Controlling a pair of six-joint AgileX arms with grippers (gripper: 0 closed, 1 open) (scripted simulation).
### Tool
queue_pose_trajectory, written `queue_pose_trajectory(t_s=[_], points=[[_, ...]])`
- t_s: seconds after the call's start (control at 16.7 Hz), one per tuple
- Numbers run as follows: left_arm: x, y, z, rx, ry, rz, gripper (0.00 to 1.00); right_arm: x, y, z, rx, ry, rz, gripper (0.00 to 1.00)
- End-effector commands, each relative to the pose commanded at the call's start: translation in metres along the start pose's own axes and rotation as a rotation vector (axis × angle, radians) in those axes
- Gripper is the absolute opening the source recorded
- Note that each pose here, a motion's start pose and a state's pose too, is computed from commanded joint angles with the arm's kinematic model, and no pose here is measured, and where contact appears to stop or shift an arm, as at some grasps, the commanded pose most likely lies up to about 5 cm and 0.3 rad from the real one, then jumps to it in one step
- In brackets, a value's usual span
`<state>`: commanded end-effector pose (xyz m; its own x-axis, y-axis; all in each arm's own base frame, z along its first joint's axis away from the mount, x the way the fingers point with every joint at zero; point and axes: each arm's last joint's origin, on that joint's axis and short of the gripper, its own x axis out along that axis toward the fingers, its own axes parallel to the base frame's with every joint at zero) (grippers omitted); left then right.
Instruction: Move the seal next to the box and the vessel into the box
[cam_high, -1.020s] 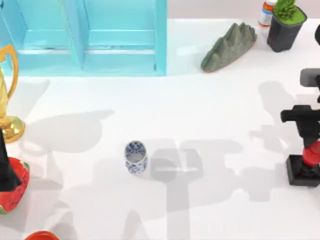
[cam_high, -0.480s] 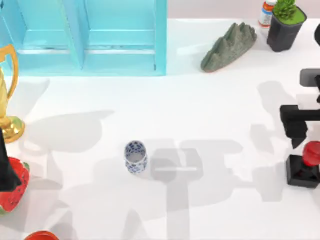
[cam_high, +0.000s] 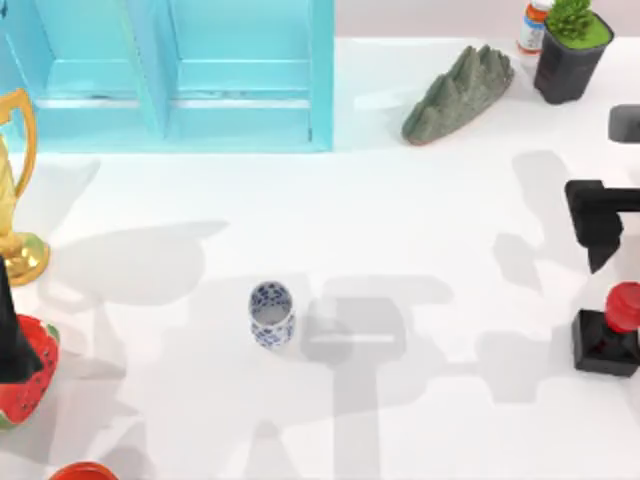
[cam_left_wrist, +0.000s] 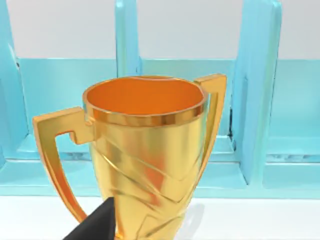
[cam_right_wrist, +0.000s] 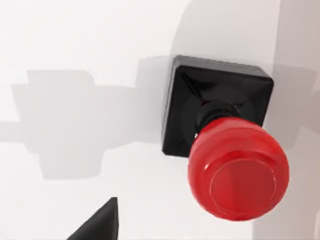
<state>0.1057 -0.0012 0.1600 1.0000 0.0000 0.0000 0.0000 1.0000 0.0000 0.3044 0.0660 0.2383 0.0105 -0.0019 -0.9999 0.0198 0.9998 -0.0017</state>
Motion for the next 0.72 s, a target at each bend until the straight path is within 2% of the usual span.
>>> queue_pose_trajectory(t_s=[0.36, 0.72], points=[[0.0, 0.0, 0.0, 0.0, 0.0, 0.0, 1.0, -0.065, 0.0, -0.004, -0.006, 0.009, -0.003, 1.0], [0.0, 0.0, 0.0, 0.0, 0.0, 0.0, 1.0, -0.068, 0.001, -0.003, -0.009, 0.013, -0.004, 1.0]])
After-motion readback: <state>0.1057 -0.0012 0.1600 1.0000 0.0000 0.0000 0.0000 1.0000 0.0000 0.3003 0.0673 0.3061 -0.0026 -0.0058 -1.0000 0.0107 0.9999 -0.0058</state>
